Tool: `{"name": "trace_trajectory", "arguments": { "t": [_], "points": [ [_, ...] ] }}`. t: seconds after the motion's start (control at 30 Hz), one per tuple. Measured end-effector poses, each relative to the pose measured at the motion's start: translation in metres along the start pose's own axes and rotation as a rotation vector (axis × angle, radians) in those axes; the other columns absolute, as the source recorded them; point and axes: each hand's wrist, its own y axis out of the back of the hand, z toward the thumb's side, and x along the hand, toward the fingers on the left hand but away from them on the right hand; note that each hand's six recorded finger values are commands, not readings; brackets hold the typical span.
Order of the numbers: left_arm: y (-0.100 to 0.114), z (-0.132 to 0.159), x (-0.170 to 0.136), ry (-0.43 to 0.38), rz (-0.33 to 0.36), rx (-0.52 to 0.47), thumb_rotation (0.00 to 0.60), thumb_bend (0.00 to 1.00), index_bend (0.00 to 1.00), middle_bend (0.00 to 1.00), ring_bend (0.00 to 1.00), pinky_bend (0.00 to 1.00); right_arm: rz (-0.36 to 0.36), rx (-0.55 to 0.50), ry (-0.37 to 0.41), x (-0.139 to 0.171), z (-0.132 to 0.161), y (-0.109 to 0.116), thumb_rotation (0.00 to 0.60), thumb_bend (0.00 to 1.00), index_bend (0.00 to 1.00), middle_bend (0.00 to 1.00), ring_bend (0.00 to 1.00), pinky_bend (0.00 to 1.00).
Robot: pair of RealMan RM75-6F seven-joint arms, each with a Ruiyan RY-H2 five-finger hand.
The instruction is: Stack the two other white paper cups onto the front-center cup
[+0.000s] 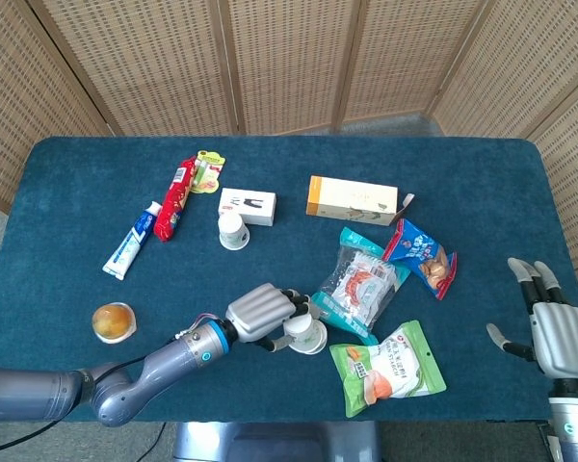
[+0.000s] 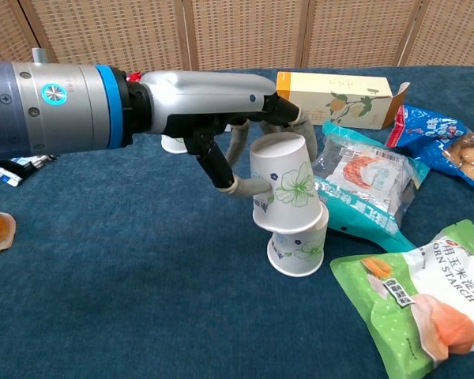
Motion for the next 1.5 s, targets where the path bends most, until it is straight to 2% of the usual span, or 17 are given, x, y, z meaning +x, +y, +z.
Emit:
{"name": "trace_trajectory", "arguments": {
  "t": [0.27, 0.7, 0.8, 0.93, 1.0, 1.07, 1.5],
  "points": [
    [-0.001, -0.003, 0.006, 0.014, -0.008, 0.004, 0.600, 0.46, 0.30, 0.28, 0.29, 0.52, 0.003, -0.003, 0.001, -0.002, -0.001, -0.001, 0.543, 0.28, 0.00, 0.13, 0.00, 0.41],
    [-0.008, 0.006, 0.019, -0.008, -0.028, 0.017, 0.600, 0.46, 0.30, 0.28, 0.26, 0.49, 0.005, -0.010, -0.003, -0.003, -0.005, -0.001, 0.545, 0.28, 0.00, 0.13, 0.00, 0.41],
    [-0.011, 0.006, 0.018, -0.008, -0.044, 0.025, 0.600, 0.46, 0.27, 0.23, 0.18, 0.42, 0.004, -0.013, -0.004, -0.002, -0.005, -0.001, 0.541, 0.28, 0.00, 0.13, 0.00, 0.41],
    [-0.019, 0.002, 0.016, 0.000, -0.095, 0.060, 0.600, 0.46, 0.10, 0.04, 0.01, 0.15, 0.002, -0.014, -0.003, -0.002, -0.006, -0.001, 0.540, 0.28, 0.00, 0.13, 0.00, 0.41],
    [-0.022, 0.000, 0.016, 0.006, -0.110, 0.089, 0.600, 0.46, 0.03, 0.00, 0.00, 0.06, 0.001, -0.015, -0.003, -0.002, -0.006, -0.002, 0.540, 0.28, 0.00, 0.13, 0.00, 0.41],
    [-0.024, -0.002, 0.014, 0.016, -0.121, 0.122, 0.600, 0.46, 0.00, 0.00, 0.00, 0.01, -0.001, -0.016, -0.003, -0.002, -0.006, -0.001, 0.542, 0.28, 0.00, 0.13, 0.00, 0.41],
    [-0.009, -0.019, -0.011, 0.106, -0.065, 0.157, 0.600, 0.46, 0.00, 0.00, 0.00, 0.00, -0.006, -0.021, 0.003, -0.004, -0.006, 0.000, 0.543, 0.28, 0.00, 0.13, 0.00, 0.41]
  ]
}}
